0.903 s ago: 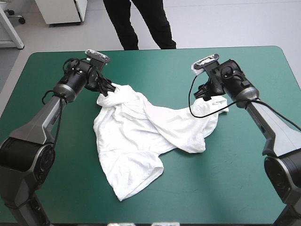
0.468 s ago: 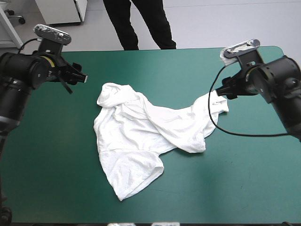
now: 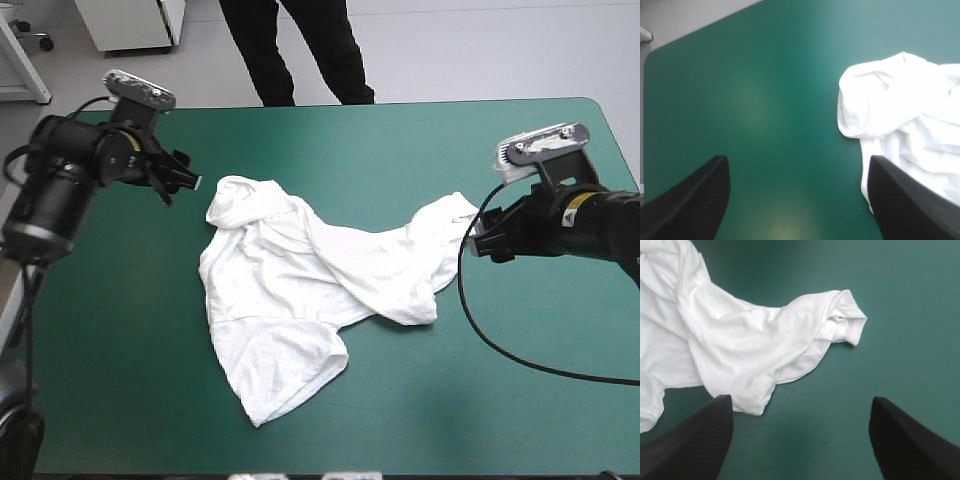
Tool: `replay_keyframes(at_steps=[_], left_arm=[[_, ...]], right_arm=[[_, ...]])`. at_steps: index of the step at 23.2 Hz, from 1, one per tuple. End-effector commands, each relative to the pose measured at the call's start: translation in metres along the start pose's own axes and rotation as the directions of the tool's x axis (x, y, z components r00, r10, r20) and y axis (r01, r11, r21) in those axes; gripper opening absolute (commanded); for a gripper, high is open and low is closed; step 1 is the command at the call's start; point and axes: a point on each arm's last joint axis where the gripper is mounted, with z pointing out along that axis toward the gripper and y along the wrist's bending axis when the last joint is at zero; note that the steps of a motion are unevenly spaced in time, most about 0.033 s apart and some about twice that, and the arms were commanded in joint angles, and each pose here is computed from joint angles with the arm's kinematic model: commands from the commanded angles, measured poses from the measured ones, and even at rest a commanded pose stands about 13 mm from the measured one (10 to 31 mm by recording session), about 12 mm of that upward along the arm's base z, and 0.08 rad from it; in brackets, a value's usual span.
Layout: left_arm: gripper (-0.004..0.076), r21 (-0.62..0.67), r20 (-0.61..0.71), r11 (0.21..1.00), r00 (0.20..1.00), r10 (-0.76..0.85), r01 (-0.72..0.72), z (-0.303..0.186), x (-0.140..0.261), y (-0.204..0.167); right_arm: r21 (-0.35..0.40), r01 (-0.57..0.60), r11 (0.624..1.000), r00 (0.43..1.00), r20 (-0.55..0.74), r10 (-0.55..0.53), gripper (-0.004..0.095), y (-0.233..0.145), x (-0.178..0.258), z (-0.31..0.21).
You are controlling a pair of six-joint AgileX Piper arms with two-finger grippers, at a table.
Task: Fold the cloth
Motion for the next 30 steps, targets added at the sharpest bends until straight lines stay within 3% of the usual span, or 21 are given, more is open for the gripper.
replay_keyframes(at_steps=[1, 5, 10, 13, 18, 24, 30], left_arm=[[0.0545, 0.009, 0.012, 1.0, 1.0, -0.007, 0.007, 0.032, -0.012, -0.005], [0.0545, 0.087, -0.094, 0.993, 0.993, -0.077, 0.085, 0.081, -0.013, -0.009], [0.0545, 0.129, -0.174, 0.967, 0.965, -0.197, 0.22, 0.151, -0.008, 0.008], [0.0545, 0.157, -0.208, 0.962, 0.96, -0.189, 0.223, 0.176, -0.002, 0.003], [0.0537, 0.233, -0.3, 0.936, 0.935, -0.188, 0.263, 0.218, 0.013, -0.015], [0.028, 0.256, -0.315, 0.922, 0.927, -0.204, 0.29, 0.224, 0.015, -0.02], [0.0008, 0.261, -0.333, 0.92, 0.921, -0.2, 0.294, 0.231, 0.018, -0.023]], right_arm=[[-0.055, 0.017, 0.998, 1.0, -0.013, -0.017, 0.0698, 0.005, 0.008, 0.001], [-0.104, 0.028, 0.994, 0.997, -0.075, -0.035, 0.0698, 0.01, 0.018, 0.017], [-0.105, 0.057, 0.993, 0.991, -0.113, -0.069, 0.0651, 0.01, 0.028, 0.032], [-0.109, 0.066, 0.992, 0.985, -0.149, -0.082, 0.065, 0.01, 0.037, 0.044], [-0.218, 0.103, 0.971, 0.965, -0.213, -0.15, 0.065, 0.02, 0.06, 0.07], [-0.211, 0.084, 0.974, 0.957, -0.255, -0.138, 0.0648, 0.021, 0.082, 0.103], [-0.254, 0.049, 0.966, 0.943, -0.308, -0.128, 0.0648, 0.026, 0.086, 0.141]])
